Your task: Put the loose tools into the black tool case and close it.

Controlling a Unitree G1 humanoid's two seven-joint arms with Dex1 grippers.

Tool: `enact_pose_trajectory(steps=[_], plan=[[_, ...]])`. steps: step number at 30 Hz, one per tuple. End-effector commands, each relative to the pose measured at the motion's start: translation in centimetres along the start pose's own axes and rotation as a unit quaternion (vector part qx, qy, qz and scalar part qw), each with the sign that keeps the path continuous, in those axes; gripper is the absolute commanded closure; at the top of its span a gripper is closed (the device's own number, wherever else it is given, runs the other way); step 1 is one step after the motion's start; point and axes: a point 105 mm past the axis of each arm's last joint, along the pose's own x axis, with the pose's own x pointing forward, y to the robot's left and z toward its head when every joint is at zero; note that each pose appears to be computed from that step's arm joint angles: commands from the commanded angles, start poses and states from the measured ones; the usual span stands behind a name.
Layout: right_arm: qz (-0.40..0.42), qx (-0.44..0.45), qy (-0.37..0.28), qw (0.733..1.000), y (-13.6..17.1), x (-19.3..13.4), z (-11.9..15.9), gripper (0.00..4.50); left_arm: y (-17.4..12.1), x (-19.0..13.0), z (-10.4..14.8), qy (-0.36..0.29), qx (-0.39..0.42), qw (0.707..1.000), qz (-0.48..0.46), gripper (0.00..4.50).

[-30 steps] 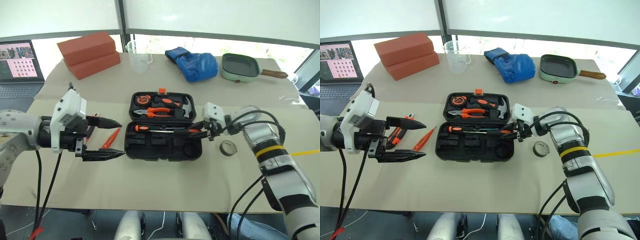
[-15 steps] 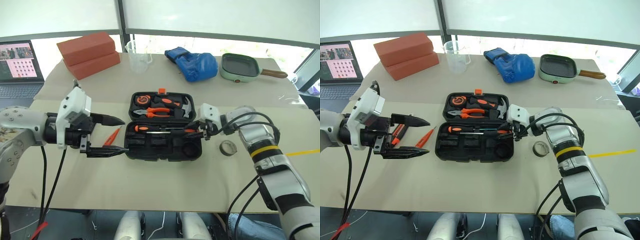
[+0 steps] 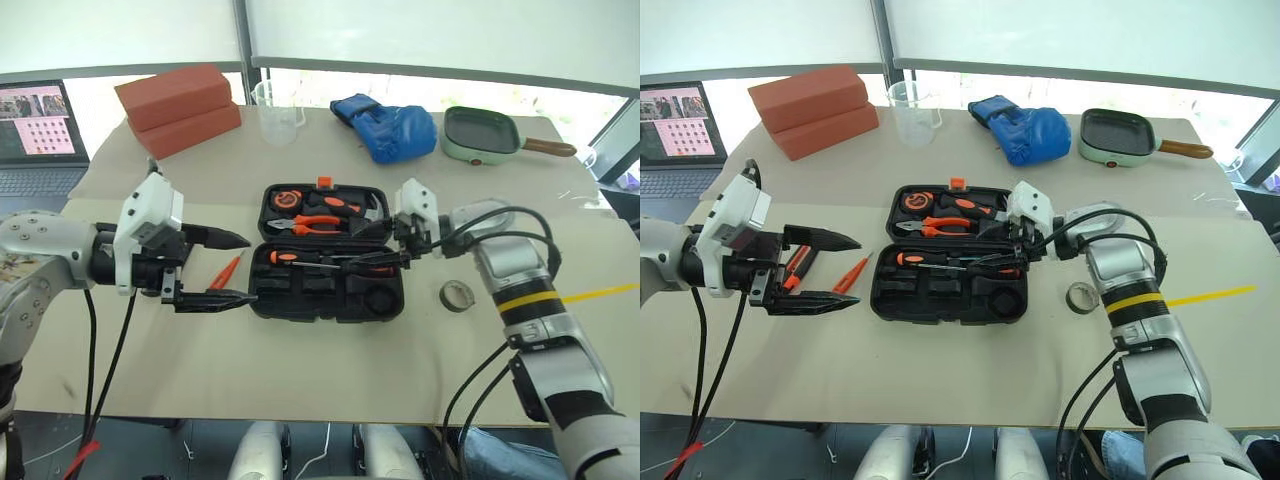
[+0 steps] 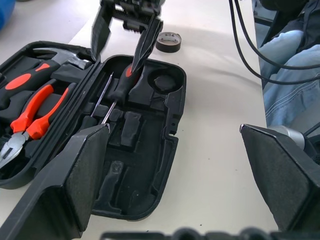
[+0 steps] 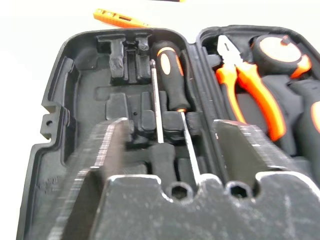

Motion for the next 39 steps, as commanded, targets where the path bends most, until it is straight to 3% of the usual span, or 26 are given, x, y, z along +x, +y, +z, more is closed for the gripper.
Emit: enact_pose_trajectory(steps=[1,6,25,33,39], plan=[[-0.005,-0.008,-0.004,1.000,0.0,0.3,0.4,2.87,0.0,-0.1,0.4,-0.003,0.015,1.000,-0.001,0.00],[-0.007,0.003,-0.001,1.000,0.1,1.1,-0.3,4.49,0.1,-0.1,0.3,0.002,0.015,1.000,0.000,0.00],[0.004,0.042,0.047,0.998,0.5,3.9,-3.1,4.49,0.1,0.1,0.2,0.007,0.022,1.000,-0.003,0.00],[0.007,0.041,-0.032,0.999,-0.4,1.4,1.7,4.49,0.1,0.0,0.2,0.008,0.021,1.000,0.001,0.00],[-0.009,0.032,-0.050,0.998,-0.1,-0.9,3.3,4.49,0.9,-0.3,-0.5,0.002,-0.006,0.999,0.040,0.00]])
